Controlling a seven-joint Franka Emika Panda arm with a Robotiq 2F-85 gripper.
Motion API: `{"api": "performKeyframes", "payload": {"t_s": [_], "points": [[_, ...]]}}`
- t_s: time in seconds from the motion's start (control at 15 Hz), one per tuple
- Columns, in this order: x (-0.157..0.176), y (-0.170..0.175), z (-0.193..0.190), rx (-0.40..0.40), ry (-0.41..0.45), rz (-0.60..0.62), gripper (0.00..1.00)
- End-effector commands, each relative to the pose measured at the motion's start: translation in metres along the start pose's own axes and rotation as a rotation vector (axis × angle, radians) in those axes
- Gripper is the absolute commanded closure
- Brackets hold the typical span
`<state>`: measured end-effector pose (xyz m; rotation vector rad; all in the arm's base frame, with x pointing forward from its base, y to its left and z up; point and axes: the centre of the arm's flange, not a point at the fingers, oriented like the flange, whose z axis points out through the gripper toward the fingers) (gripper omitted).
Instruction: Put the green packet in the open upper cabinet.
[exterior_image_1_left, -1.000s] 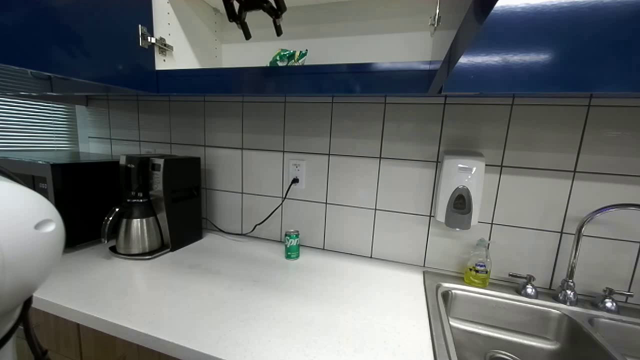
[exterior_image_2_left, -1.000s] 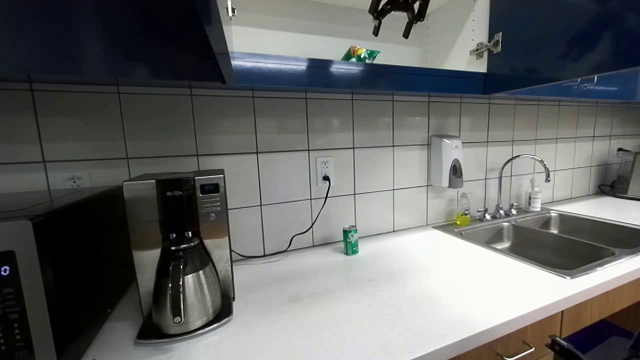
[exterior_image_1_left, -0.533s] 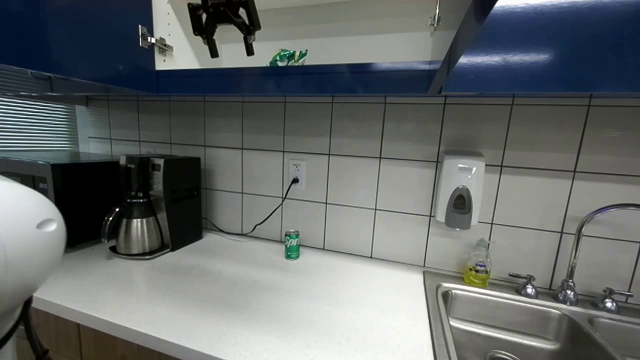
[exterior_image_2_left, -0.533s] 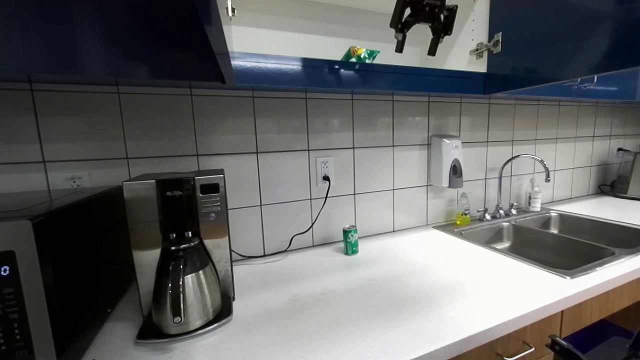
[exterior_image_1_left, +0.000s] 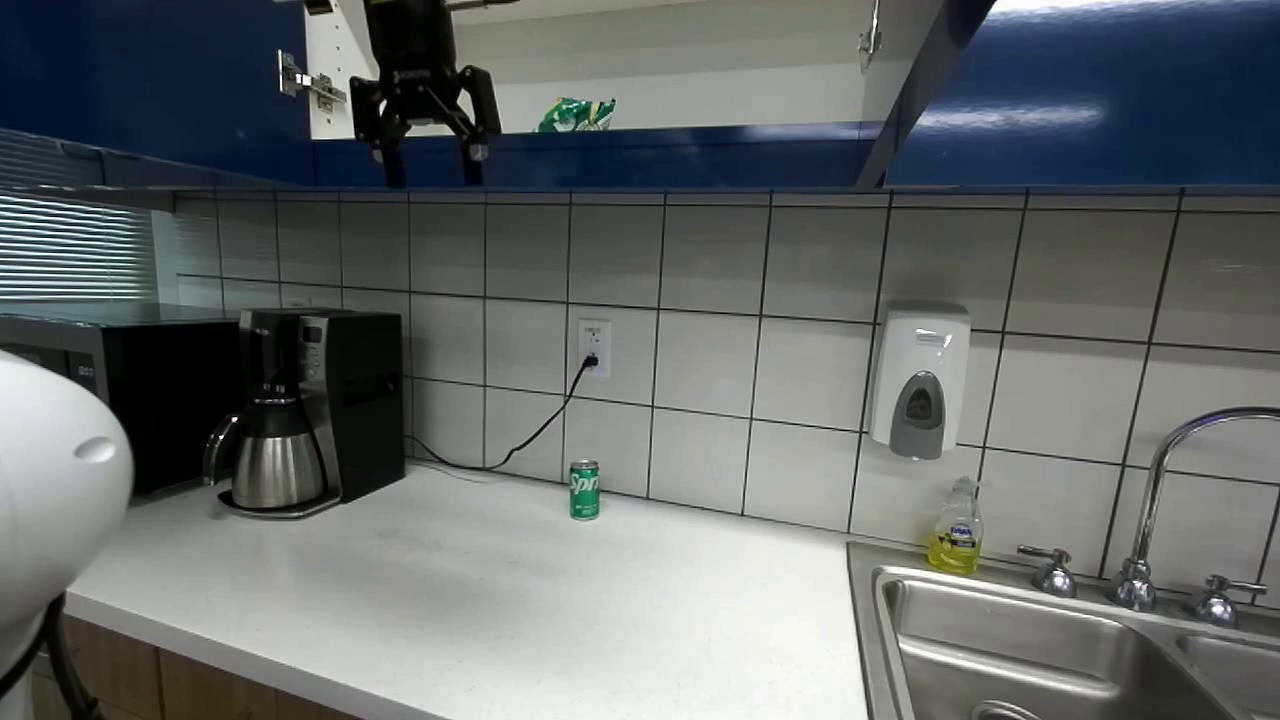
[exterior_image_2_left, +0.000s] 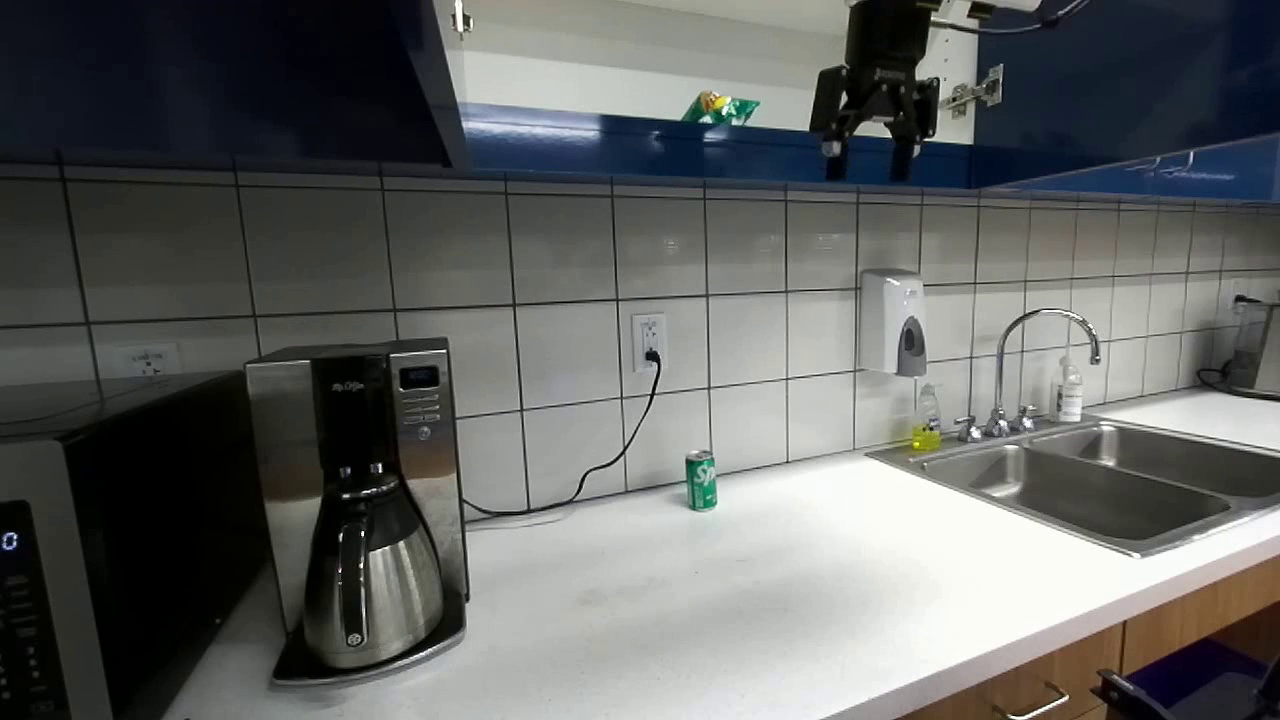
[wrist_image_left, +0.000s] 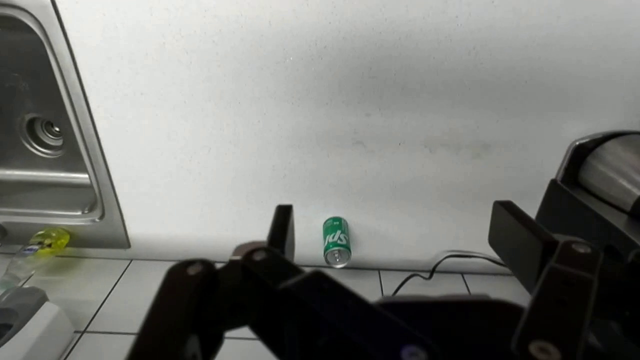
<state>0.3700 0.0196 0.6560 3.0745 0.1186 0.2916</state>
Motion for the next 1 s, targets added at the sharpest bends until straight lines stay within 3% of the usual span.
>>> {"api": "performKeyframes", "payload": {"t_s": [0.0, 0.67, 0.93], "points": [[-0.020, -0.002, 0.040, 0.031, -0.063, -0.046, 0.00], [-0.046, -0.013, 0.139, 0.035, -0.249, -0.093, 0.00], [-0.043, -0.011, 0.139, 0.021, -0.271, -0.072, 0.00]]}}
